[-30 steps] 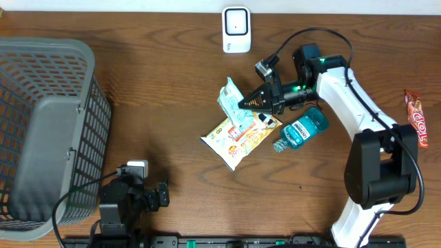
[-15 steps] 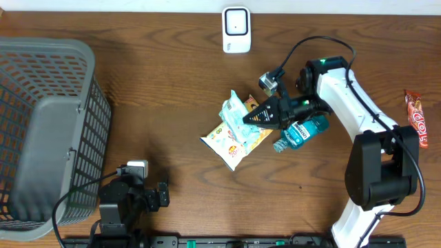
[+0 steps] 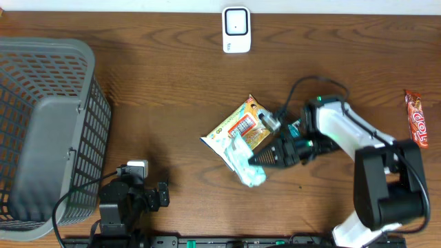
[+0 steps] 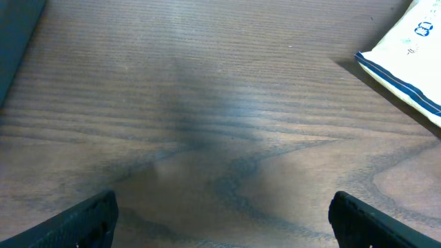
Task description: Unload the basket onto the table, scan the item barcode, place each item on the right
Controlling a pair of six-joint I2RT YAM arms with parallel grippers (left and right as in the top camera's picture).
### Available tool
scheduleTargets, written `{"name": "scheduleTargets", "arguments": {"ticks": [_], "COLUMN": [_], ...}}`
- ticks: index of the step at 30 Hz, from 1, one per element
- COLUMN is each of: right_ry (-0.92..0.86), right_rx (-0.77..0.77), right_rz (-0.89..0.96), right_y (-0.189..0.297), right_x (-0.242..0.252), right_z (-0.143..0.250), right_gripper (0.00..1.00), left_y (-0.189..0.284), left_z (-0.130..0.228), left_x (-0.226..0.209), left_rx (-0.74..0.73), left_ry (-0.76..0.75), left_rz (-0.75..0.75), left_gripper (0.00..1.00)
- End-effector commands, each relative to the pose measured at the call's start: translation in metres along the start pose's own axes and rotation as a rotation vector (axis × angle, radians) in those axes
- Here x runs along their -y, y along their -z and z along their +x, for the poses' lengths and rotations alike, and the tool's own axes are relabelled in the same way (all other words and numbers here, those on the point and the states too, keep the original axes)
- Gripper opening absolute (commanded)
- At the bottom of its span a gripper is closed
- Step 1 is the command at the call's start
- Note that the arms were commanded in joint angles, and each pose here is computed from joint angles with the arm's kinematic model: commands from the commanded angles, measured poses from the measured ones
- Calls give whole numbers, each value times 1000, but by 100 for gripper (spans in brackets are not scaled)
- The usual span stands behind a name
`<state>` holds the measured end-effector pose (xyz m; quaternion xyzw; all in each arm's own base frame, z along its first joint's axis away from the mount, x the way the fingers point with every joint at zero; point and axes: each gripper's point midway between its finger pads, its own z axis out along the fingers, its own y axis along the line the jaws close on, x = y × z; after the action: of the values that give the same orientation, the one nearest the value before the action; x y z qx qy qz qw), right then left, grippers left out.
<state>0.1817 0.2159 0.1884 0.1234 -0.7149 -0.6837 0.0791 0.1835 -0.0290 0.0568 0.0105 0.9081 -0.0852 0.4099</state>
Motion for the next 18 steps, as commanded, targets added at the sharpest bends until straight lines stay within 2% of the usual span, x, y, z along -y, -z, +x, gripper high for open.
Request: {"name": "scheduleTargets", "arguments": {"ticks": [1, 9, 18], "right_ry": [102, 139, 347], "right_rx": [45, 60, 68], "right_rz": [-31, -38, -30], "right_y": [-2, -3, -2], "right_x": [-11, -19, -20], "right_z": [14, 39, 35], "right_gripper": [1, 1, 2], "left_y": [-1, -1, -1], "left_z": [5, 5, 5], "left_x": [0, 0, 0], "left_rx": [-16, -16, -16], "left_ry": [-8, -8, -8], "left_rz": [1, 1, 1], "left_gripper": [98, 98, 98]}}
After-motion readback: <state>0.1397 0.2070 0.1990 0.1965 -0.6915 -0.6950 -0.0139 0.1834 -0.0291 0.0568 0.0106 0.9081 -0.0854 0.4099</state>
